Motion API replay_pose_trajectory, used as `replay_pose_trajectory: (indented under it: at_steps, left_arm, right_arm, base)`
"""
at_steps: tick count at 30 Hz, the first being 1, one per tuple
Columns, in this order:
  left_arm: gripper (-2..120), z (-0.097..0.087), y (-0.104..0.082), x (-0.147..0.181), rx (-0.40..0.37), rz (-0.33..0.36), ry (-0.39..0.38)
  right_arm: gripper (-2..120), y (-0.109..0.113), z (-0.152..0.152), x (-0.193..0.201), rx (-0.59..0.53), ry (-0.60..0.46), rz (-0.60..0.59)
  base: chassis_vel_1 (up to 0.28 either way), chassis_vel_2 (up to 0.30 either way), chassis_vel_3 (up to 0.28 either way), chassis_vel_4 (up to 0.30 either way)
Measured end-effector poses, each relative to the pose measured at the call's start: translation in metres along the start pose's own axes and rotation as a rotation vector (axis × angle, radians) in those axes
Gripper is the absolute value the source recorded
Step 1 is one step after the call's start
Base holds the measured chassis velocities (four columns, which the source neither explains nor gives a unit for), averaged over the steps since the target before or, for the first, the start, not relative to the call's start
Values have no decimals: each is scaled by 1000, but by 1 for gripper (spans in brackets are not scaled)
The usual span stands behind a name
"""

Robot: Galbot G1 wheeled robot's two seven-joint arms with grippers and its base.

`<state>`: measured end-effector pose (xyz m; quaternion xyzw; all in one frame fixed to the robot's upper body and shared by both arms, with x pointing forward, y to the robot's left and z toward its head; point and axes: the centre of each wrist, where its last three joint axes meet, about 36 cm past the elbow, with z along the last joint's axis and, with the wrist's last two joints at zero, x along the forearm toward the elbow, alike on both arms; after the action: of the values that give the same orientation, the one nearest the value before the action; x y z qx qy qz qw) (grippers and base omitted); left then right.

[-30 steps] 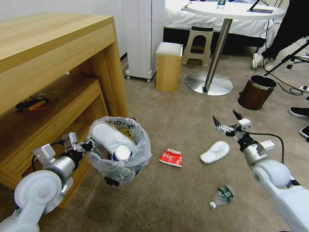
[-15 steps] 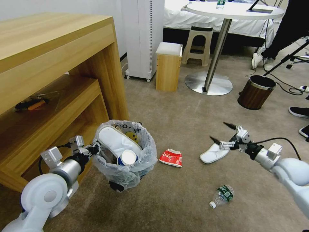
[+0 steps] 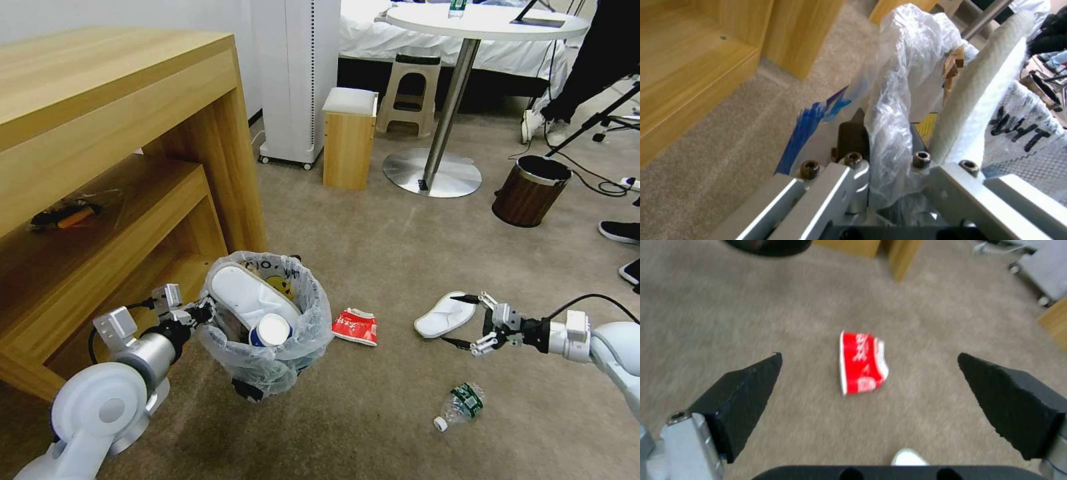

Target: Pick up the trash bin and place the garbage on the floor into it.

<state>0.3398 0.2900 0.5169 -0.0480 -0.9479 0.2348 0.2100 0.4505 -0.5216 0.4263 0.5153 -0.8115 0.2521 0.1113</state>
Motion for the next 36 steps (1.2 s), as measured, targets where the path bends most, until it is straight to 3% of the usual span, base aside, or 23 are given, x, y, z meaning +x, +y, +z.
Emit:
replay_pose_trajectory:
  at_steps: [8, 14, 24, 36]
  left_arm:
    - [3, 1, -2, 0, -4, 3, 1]
    - [3, 1, -3, 1, -6, 6, 1]
    - [3, 0, -3, 0, -5, 13, -2]
    - [3, 0, 0, -1, -5, 8, 2]
  right_arm:
    - [100, -12, 35, 16, 62, 192, -180]
    - [100, -8, 52, 15, 50, 237, -190]
    - [100, -5, 69, 3, 29, 342, -340]
    - [100, -1, 76, -22, 15, 380, -454]
  base:
    - [0, 0, 0, 0]
    - [0, 0, 0, 0]
    - [0, 0, 0, 0]
    - [0, 0, 0, 0]
